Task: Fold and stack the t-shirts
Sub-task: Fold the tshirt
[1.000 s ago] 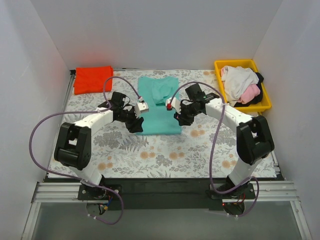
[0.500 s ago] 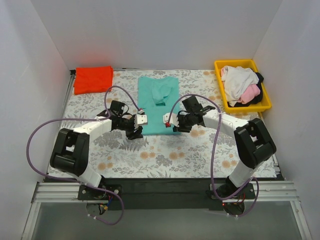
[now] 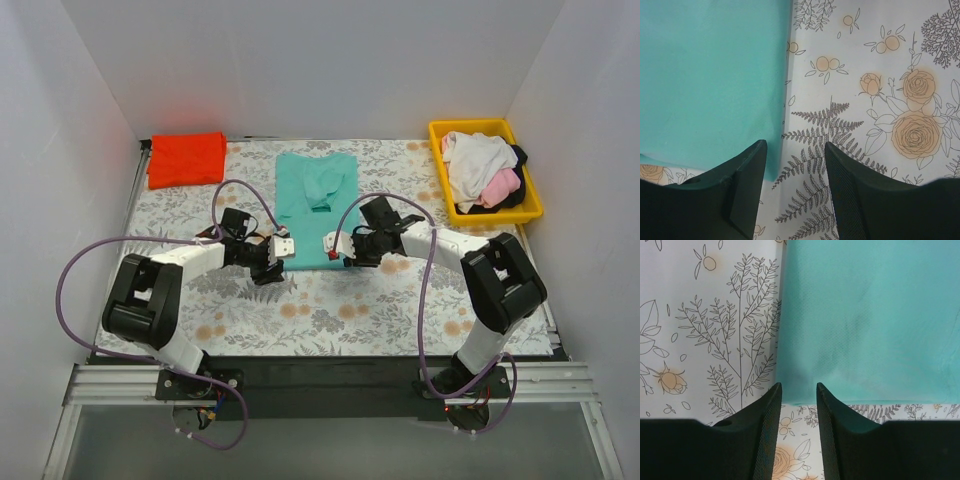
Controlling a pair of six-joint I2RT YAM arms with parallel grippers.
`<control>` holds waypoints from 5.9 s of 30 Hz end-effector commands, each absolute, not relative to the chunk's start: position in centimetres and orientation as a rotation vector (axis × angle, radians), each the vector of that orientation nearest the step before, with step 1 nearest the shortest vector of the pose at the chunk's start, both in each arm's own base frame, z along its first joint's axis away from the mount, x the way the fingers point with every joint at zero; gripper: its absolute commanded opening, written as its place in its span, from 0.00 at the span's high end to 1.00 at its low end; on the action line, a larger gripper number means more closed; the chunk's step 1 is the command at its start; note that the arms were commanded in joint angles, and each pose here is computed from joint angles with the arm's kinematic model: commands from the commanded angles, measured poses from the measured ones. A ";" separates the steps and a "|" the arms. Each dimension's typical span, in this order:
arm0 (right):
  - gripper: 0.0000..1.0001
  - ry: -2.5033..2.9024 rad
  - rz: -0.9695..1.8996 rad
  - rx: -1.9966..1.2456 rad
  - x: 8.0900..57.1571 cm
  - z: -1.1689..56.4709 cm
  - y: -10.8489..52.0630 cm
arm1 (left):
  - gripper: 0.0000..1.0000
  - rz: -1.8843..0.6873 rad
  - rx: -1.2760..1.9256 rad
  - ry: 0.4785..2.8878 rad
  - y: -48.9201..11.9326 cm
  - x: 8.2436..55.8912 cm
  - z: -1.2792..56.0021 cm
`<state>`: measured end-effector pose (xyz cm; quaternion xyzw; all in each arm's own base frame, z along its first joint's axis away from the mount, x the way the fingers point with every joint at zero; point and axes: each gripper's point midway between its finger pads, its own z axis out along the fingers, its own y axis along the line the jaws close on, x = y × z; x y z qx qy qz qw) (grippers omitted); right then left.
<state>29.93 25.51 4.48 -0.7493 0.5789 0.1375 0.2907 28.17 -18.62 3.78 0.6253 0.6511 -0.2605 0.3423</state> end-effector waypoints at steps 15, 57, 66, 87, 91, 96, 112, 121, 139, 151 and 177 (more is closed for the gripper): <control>0.58 1.614 0.373 -2.070 28.6 1.0 24.6 | 0.53 -0.593 1.652 1.743 -17.6 28.9 1.5; 0.99 1.588 0.300 -1.786 33.7 18.4 24.1 | 1.00 -0.512 1.601 1.652 -20.2 33.4 17.4; 0.99 1.528 0.334 -1.936 24.8 18.6 22.3 | 1.00 -0.656 1.622 1.654 -19.7 24.6 20.5; 0.99 1.600 0.386 -2.008 30.8 13.7 23.7 | 1.00 -0.628 1.579 1.794 -18.3 31.6 13.5; 0.99 1.615 0.461 -2.039 32.3 11.3 25.3 | 1.00 -0.663 1.583 1.850 -17.8 33.0 9.9; 0.99 1.751 0.571 -2.039 32.6 6.8 26.1 | 1.00 -0.723 1.595 1.933 -17.9 33.5 6.5; 0.38 2.007 0.796 -1.788 26.6 10.0 24.9 | 0.57 -0.878 1.598 1.803 -18.7 28.2 11.0; 0.68 2.211 1.341 -1.203 32.2 14.2 29.1 | 0.50 -1.042 1.569 1.728 -23.5 27.9 13.5; 0.95 2.336 1.757 -0.960 32.5 10.6 35.1 | 0.54 -1.024 1.666 1.860 -26.3 27.1 5.9; 0.97 2.426 1.738 -0.967 31.2 6.6 35.6 | 0.54 -0.969 1.659 1.817 -26.8 28.6 6.3; 0.99 2.528 1.690 -0.931 30.5 2.7 34.8 | 0.80 -1.005 1.684 1.768 -27.6 28.7 5.6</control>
